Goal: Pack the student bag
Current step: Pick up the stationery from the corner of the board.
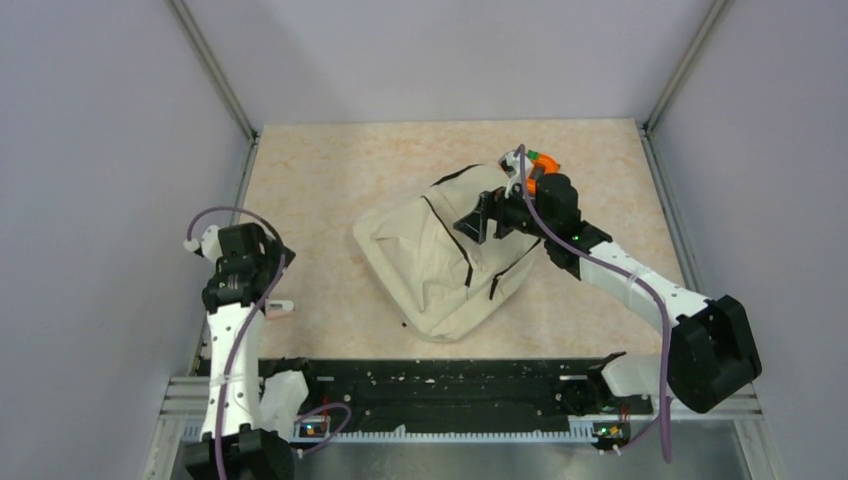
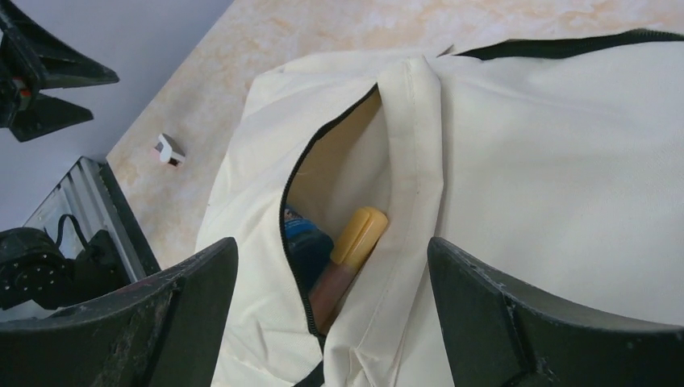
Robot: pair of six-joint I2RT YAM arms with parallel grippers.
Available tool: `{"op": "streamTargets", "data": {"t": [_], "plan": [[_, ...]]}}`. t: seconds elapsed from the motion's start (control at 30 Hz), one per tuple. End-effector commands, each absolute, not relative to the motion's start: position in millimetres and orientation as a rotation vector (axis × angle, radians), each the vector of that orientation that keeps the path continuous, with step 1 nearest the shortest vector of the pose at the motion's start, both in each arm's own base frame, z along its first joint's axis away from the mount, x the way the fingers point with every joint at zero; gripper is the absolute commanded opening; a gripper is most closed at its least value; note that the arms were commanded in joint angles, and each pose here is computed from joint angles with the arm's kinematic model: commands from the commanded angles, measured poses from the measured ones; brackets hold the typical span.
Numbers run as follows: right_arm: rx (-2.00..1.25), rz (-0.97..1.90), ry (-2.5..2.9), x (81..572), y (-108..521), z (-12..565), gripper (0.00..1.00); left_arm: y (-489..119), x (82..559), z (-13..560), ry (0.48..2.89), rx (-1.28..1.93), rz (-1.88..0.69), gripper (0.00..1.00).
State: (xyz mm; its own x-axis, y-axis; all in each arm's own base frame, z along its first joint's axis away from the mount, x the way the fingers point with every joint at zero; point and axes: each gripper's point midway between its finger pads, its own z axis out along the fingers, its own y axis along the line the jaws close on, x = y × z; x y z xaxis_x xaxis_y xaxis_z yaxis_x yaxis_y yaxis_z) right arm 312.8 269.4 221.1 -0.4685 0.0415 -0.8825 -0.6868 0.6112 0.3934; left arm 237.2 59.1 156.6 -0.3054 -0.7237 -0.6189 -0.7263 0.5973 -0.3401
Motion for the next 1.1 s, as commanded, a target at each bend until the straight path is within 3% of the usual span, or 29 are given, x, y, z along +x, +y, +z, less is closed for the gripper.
{"op": "streamTargets", "data": {"t": [0.0, 0.27, 0.73, 0.83, 1.07], "plan": [[-0.465, 0.935, 1.853, 315, 261, 227, 0.86, 77, 205, 141, 2.035, -1.326, 0.102, 0.98], [-0.447, 0.916, 1.856, 315, 257, 226, 0.86, 79, 187, 86, 2.091, -1.54, 0.135, 0.98], [-0.446, 0.918, 1.853, 313, 256, 225, 0.87, 86, 216, 25, 2.136, -1.603, 0.105, 0.96], [-0.441, 0.921, 1.856, 314, 256, 224, 0.87, 86, 224, 19, 2.156, -1.582, 0.082, 0.88], [-0.433, 0.937, 1.873, 315, 259, 219, 0.87, 71, 248, 26, 2.218, -1.474, -0.088, 0.53]]}}
